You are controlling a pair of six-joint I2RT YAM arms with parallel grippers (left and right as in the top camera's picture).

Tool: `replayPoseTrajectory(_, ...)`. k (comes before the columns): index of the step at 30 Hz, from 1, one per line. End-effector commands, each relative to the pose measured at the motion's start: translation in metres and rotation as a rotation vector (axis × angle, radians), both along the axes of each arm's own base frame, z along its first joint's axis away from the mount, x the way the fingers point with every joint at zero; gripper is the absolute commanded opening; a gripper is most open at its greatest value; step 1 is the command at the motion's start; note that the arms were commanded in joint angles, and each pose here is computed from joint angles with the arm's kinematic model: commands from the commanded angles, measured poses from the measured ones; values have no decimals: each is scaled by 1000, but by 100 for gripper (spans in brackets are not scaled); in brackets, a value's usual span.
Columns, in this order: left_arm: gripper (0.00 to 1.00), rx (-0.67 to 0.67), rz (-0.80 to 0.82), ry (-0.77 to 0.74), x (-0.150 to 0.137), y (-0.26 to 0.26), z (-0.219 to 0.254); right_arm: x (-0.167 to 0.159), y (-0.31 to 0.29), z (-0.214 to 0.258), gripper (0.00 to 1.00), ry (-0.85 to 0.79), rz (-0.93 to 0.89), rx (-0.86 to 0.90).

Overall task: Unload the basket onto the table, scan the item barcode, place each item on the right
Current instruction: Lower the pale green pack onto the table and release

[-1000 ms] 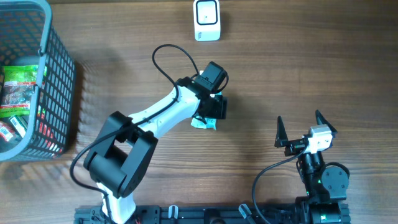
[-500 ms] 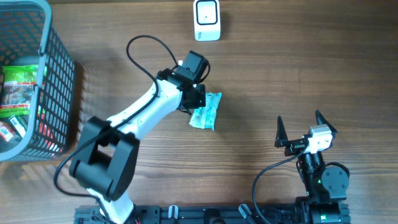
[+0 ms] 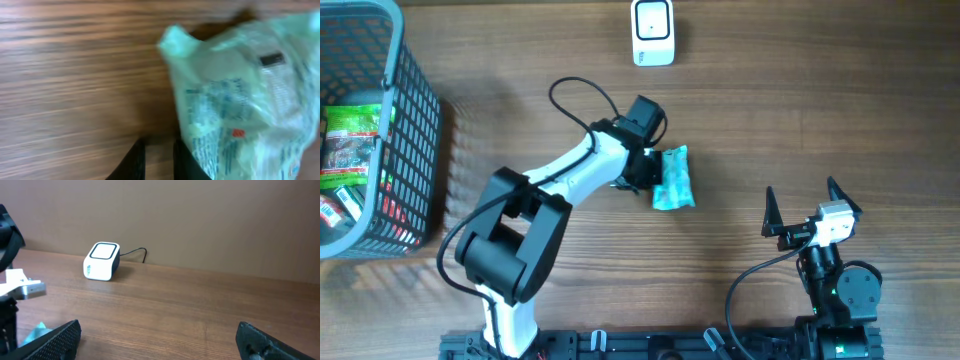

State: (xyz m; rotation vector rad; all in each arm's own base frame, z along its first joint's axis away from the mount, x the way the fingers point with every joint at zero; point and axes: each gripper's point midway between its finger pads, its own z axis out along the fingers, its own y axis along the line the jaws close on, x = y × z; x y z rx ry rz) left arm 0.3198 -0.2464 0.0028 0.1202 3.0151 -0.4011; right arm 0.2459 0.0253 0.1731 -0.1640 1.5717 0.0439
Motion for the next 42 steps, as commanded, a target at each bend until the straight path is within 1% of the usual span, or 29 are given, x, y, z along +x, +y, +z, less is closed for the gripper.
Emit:
replayPoseTrajectory(1, 17, -46, -56, 5, -11, -23, -5, 0, 1, 1, 100, -6, 3, 1)
replayPoseTrajectory(4, 18, -51, -57, -18, -6, -26, -4, 0, 1, 1, 100, -6, 3, 1)
replayPoseTrajectory(6, 20, -40, -41, -37, 1, -21, -4, 0, 1, 1, 100, -6, 3, 1)
replayPoseTrajectory(9, 22, -18, -18, -92, 15, -15, -3, 0, 1, 1, 100, -6, 3, 1)
replayPoseTrajectory(12, 22, -30, -25, -133, 21, -23, 0, 0, 1, 1, 100, -6, 3, 1)
replayPoseTrajectory(15, 18, -50, -46, -136, 17, -32, 2, 0, 1, 1, 100, -6, 3, 1)
replayPoseTrajectory(17, 18, -48, -41, -156, 19, -30, 16, 0, 1, 1, 100, -6, 3, 1)
replayPoseTrajectory(18, 20, -35, -20, -195, 27, -22, 33, 0, 1, 1, 100, -6, 3, 1)
replayPoseTrajectory(20, 27, -20, 39, -273, 45, -2, 76, 0, 1, 1, 100, -6, 3, 1)
replayPoseTrajectory(22, 32, -23, 120, -362, 64, 26, 128, 0, 1, 1, 100, -6, 3, 1)
replayPoseTrajectory(24, 54, -60, 238, -493, 83, 73, 203, 0, 1, 1, 100, -6, 3, 1)
replayPoseTrajectory(25, 59, -73, 280, -546, 89, 92, 229, 0, 1, 1, 100, -6, 3, 1)
replayPoseTrajectory(26, 62, -82, 325, -606, 93, 115, 255, 0, 1, 1, 100, -6, 3, 1)
replayPoseTrajectory(27, 70, -94, 404, -683, 96, 148, 289, 0, 1, 1, 100, -6, 3, 1)
replayPoseTrajectory(29, 70, -81, 580, -825, 91, 224, 346, 0, 1, 1, 100, -6, 3, 1)
replayPoseTrajectory(30, 71, -60, 658, -870, 85, 258, 362, 0, 1, 1, 100, -6, 3, 1)
replayPoseTrajectory(33, 72, 36, 873, -942, 55, 348, 384, 0, 1, 1, 100, -6, 3, 1)
replayPoseTrajectory(35, 75, 133, 978, -940, 32, 401, 382, 0, 1, 1, 100, -6, 3, 1)
replayPoseTrajectory(36, 76, 167, 1013, -928, 24, 418, 379, 0, 1, 1, 100, -6, 3, 1)
replayPoseTrajectory(37, 80, 232, 1082, -885, 8, 451, 368, 0, 1, 1, 100, -6, 3, 1)
replayPoseTrajectory(39, 83, 307, 1140, -800, -12, 487, 346, 0, 1, 1, 100, -6, 3, 1)
replayPoseTrajectory(40, 86, 328, 1161, -760, -18, 500, 336, 0, 1, 1, 100, -6, 3, 1)
replayPoseTrajectory(42, 95, 355, 1190, -656, -26, 522, 306, 0, 1, 1, 100, -6, 3, 1)
